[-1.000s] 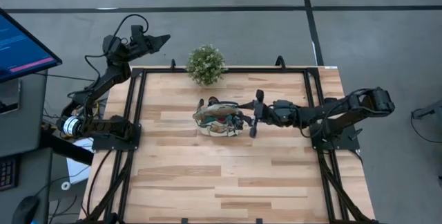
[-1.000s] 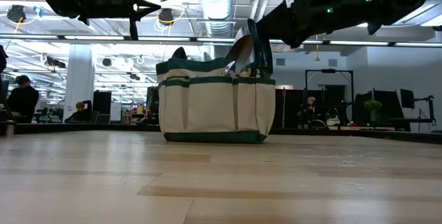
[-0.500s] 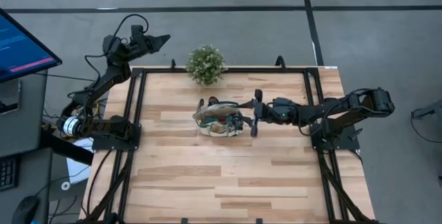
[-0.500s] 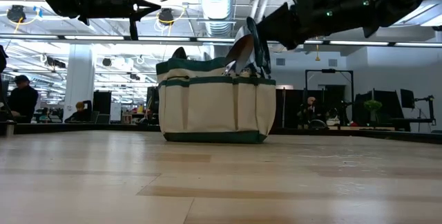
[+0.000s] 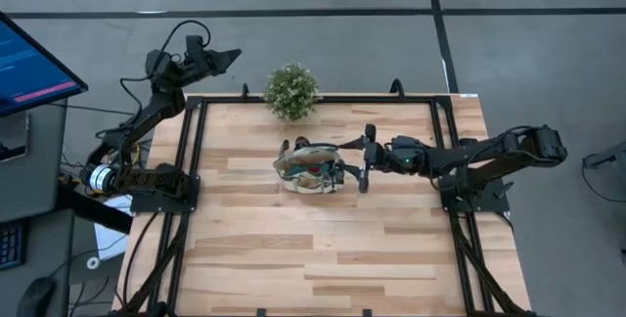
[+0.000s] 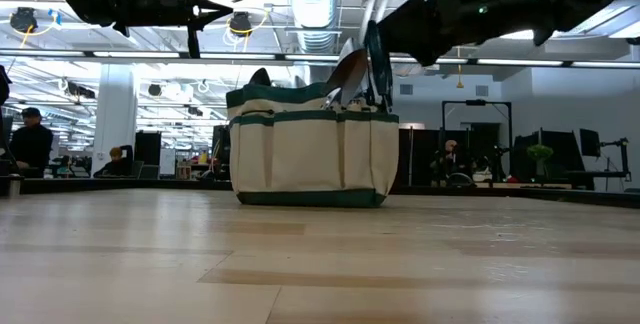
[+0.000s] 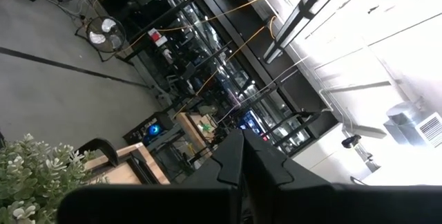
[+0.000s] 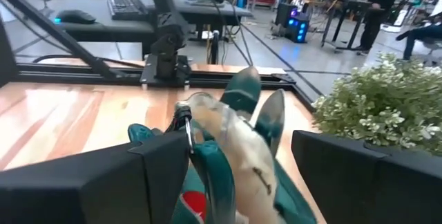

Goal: Pick & Place Garden tools in Gardening bag
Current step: Put the green shear scissors into the white gardening bag

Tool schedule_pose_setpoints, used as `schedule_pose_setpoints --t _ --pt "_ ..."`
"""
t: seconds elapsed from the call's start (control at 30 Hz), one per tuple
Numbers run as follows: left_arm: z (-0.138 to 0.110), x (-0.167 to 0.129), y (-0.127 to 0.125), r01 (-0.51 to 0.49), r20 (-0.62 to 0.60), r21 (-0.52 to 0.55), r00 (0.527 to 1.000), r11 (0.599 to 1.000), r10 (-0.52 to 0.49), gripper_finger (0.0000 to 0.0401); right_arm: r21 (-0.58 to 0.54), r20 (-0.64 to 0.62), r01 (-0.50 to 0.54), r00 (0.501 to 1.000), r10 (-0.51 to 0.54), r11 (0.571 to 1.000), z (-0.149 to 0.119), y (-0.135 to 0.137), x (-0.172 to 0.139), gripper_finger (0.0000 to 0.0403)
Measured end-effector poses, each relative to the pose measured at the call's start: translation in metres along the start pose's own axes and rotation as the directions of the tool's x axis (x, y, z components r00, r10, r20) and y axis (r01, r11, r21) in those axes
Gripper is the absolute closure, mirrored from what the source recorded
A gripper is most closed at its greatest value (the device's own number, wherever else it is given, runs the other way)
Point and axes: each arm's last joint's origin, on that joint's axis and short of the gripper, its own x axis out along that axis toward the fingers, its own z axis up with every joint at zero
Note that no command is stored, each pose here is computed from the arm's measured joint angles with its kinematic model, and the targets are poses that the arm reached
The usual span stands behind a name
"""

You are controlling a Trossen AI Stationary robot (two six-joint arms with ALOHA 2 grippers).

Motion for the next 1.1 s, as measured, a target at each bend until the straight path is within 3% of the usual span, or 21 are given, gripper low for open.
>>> schedule_pose_setpoints --t 0.2,0.4,0.7,0.87,1.03,1.1 --pt "0.0 0.0 0.0 0.0 0.0 0.0 1.0 1.0 0.0 0.0393 0.01 -0.054 -0.011 0.998 0.011 1.0 0.002 0.003 -0.009 0.0158" --pt "0.0 0.0 0.0 0.0 -0.001 0.0 1.0 1.0 0.0 0.0393 0.07 -0.21 -0.03 0.977 0.044 0.997 -0.009 0.008 -0.017 0.0158" --pt "0.0 0.0 0.0 0.001 -0.001 -0.001 1.0 1.0 -0.001 0.0393 0.107 -0.237 0.04 0.971 -0.014 0.993 -0.01 0.014 -0.021 0.0165" --pt "0.0 0.0 0.0 0.003 -0.008 0.001 1.0 1.0 -0.003 0.0393 0.081 -0.214 0.121 0.971 -0.101 0.989 -0.004 0.02 -0.027 0.0229" --pt "-0.001 0.0 0.0 0.012 -0.03 0.002 0.999 1.0 -0.012 0.0393 0.042 -0.234 0.176 0.959 -0.161 0.984 -0.004 0.023 -0.032 0.0354" --pt "-0.001 0.0 0.0 0.014 -0.036 0.003 0.999 1.0 -0.014 0.0393 0.047 -0.241 0.167 0.959 -0.151 0.985 -0.006 0.025 -0.031 0.0362"
